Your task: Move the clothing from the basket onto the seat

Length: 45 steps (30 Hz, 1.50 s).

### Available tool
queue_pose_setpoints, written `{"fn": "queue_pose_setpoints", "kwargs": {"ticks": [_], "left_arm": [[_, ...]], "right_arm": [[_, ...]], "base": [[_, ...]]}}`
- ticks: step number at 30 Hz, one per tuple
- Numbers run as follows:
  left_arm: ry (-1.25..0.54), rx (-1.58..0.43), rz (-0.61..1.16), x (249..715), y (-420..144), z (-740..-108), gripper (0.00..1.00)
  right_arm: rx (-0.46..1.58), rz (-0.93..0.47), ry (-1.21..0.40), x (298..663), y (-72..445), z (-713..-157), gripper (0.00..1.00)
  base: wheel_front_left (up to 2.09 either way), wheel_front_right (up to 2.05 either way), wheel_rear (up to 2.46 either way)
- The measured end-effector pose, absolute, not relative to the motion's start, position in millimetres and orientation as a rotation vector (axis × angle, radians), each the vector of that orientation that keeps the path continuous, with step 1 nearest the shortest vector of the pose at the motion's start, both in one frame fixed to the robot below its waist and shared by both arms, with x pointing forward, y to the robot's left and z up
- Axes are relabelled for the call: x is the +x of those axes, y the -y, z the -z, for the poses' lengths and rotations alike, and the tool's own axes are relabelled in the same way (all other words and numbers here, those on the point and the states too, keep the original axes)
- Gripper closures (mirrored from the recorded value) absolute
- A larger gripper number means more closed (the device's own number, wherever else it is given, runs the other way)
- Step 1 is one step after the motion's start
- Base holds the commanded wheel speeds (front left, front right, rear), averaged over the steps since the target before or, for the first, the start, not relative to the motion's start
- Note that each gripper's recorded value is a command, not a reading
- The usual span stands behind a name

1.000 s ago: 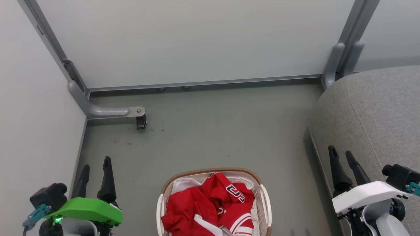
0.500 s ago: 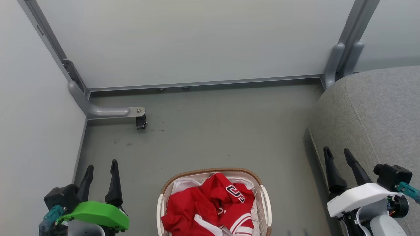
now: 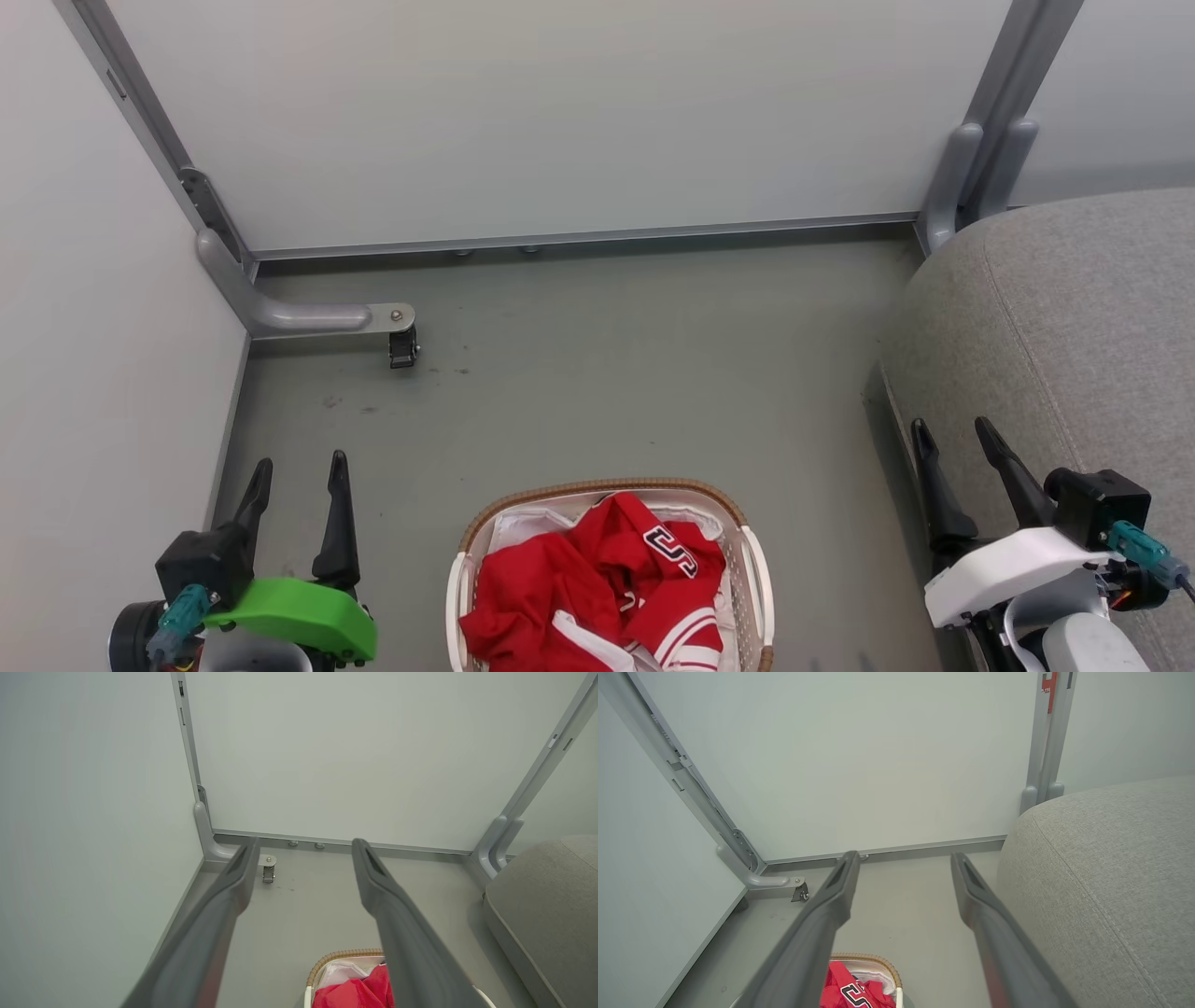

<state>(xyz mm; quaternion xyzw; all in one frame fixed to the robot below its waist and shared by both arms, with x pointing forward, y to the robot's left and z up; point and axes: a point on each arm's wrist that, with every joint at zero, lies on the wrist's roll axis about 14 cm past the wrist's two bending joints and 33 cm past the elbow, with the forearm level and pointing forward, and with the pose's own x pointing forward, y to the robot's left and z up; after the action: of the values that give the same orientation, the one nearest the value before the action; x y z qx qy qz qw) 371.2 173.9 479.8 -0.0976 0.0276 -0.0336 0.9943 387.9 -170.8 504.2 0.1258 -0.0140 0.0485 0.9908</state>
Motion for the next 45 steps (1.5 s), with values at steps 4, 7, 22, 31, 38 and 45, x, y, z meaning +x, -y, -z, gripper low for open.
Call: {"fn": "queue_pose_setpoints", "kwargs": {"ticks": [4,7,22,31,38,45], "left_arm": [[-0.053,-0.160,0.070,369,-174,-479,0.00],[-0.050,-0.137,0.074,368,-173,-478,0.00],[-0.092,-0.078,0.133,369,-157,-458,0.00],[-0.150,-0.051,0.242,398,-125,-434,0.00],[-0.264,-0.011,0.335,417,-100,-388,0.00],[-0.397,0.011,0.437,426,-74,-335,0.00]], "right_arm": [[0.219,-0.100,0.032,387,171,-504,0.00],[0.196,-0.101,0.033,386,171,-503,0.00],[0.087,-0.122,0.027,393,166,-495,0.00],[0.019,-0.155,0.042,423,156,-493,0.00],[-0.022,-0.184,0.034,449,147,-479,0.00],[-0.024,-0.192,0.006,468,144,-457,0.00]], "base": [[0.00,0.00,0.00],[0.00,0.00,0.00],[0.00,0.00,0.00],[0.00,0.00,0.00],[0.00,0.00,0.00],[0.00,0.00,0.00]]}}
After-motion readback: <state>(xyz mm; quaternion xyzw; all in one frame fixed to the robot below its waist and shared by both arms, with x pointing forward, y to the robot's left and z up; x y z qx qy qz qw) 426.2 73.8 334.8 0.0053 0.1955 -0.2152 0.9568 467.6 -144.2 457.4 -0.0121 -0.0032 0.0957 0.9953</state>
